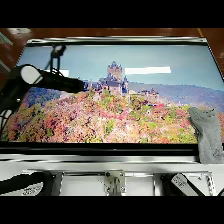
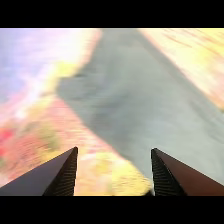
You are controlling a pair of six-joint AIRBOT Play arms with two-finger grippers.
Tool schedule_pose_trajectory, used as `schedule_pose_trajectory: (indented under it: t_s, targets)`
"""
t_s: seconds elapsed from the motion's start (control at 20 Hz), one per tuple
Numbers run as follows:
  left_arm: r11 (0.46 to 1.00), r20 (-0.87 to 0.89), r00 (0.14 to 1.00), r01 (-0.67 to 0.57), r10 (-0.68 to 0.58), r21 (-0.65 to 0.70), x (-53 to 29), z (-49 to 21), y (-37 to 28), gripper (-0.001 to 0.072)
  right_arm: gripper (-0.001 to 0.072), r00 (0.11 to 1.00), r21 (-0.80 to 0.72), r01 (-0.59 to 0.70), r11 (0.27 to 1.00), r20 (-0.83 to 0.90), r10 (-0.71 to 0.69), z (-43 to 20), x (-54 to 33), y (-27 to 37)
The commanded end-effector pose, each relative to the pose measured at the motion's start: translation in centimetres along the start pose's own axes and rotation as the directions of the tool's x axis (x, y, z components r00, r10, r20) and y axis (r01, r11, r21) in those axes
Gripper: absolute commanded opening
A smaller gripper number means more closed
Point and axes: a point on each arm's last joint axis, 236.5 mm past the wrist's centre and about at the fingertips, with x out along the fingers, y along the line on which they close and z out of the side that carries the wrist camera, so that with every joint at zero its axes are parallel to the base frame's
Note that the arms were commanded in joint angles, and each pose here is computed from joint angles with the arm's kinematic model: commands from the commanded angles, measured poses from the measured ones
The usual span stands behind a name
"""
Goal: Fold the shirts.
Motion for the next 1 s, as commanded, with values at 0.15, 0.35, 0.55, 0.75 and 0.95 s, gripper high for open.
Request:
schedule_pose_trajectory:
  t_s: [0.15, 0.35, 0.55, 0.75, 0.95]
  targets:
    - [0.984, -0.302, 0.937, -0.16, 0.177, 0.082, 3.3, -6.3, 1.5, 0.067, 0.0674, 0.957, -0.48, -0.132, 0.868, -0.289, -0.014, -10.3, 3.2, 15.9]
    - [0.983, -0.283, 0.941, -0.169, 0.184, 0.074, 2.7, -5.4, 2.4, 0.0654, 0.0673, 0.914, -0.574, -0.207, 0.793, -0.402, -0.052, -15.1, 4.5, 19.1]
    - [0.982, -0.278, 0.942, -0.176, 0.187, 0.062, 2.6, -5.2, 3.0, 0.0654, 0.0673, 0.908, -0.621, -0.256, 0.74, -0.418, -0.037, -17.2, 4.0, 21.6]
    - [0.982, -0.282, 0.941, -0.177, 0.187, 0.063, 3.2, -5.3, 3.1, 0.0654, 0.0673, 0.904, -0.629, -0.273, 0.728, -0.426, -0.03, -17.9, 3.9, 22.2]
    - [0.982, -0.29, 0.938, -0.178, 0.188, 0.062, 3.5, -5.5, 3.3, 0.0654, 0.0673, 0.905, -0.631, -0.27, 0.727, -0.424, -0.033, -17.8, 3.9, 22.1]
